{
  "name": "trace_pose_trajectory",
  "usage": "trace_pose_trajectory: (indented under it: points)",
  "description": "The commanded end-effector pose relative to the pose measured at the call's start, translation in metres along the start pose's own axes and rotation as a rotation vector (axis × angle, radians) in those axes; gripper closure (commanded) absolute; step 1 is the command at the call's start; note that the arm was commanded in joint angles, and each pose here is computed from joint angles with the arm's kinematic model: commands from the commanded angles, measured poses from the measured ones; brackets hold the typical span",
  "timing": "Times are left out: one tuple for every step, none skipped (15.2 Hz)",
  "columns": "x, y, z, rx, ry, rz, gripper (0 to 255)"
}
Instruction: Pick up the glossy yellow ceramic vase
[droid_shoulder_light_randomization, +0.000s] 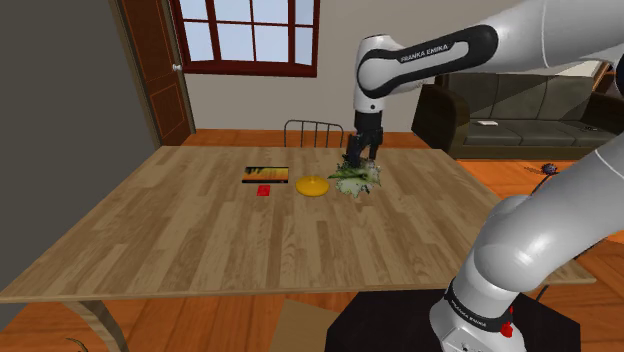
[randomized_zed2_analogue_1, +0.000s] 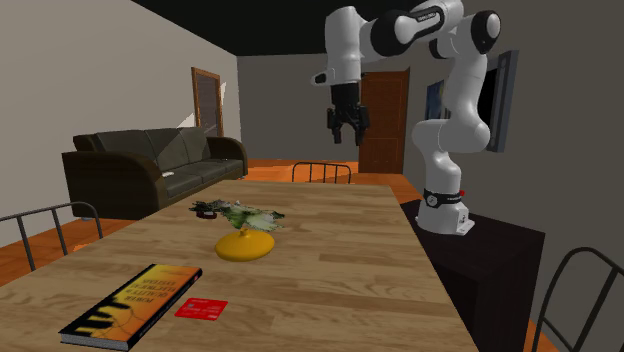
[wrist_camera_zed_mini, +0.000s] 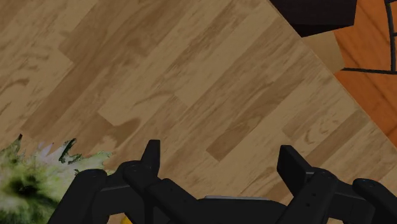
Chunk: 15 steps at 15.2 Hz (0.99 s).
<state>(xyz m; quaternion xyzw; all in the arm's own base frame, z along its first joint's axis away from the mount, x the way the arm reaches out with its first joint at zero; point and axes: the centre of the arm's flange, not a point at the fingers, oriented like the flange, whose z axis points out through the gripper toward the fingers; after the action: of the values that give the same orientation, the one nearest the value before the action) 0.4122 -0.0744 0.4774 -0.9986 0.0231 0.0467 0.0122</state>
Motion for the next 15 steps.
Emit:
trace_pose_trajectory:
  points:
    - [0.020, 0.008, 0.011, -0.003, 0.012, -0.007, 0]
    - [0.031, 0.011, 0.017, -0.004, 0.018, -0.010, 0]
    - [0.041, 0.014, 0.023, -0.005, 0.023, -0.013, 0]
    - [0.052, 0.017, 0.029, -0.006, 0.028, -0.016, 0]
    - [0.063, 0.020, 0.035, -0.007, 0.033, -0.019, 0]
    - [0.073, 0.022, 0.041, -0.008, 0.039, -0.022, 0]
    - [0.084, 0.025, 0.047, -0.009, 0.044, -0.026, 0]
    - [0.095, 0.028, 0.053, -0.010, 0.049, -0.029, 0]
    - [0.105, 0.031, 0.058, -0.011, 0.054, -0.032, 0]
    - [0.116, 0.033, 0.064, -0.012, 0.059, -0.035, 0]
    - [0.127, 0.036, 0.070, -0.013, 0.065, -0.038, 0]
    - [0.138, 0.039, 0.075, -0.014, 0.070, -0.041, 0]
    - [0.149, 0.041, 0.081, -0.015, 0.075, -0.045, 0]
    - [0.160, 0.044, 0.086, -0.016, 0.080, -0.048, 0]
    - [0.171, 0.046, 0.091, -0.017, 0.085, -0.051, 0]
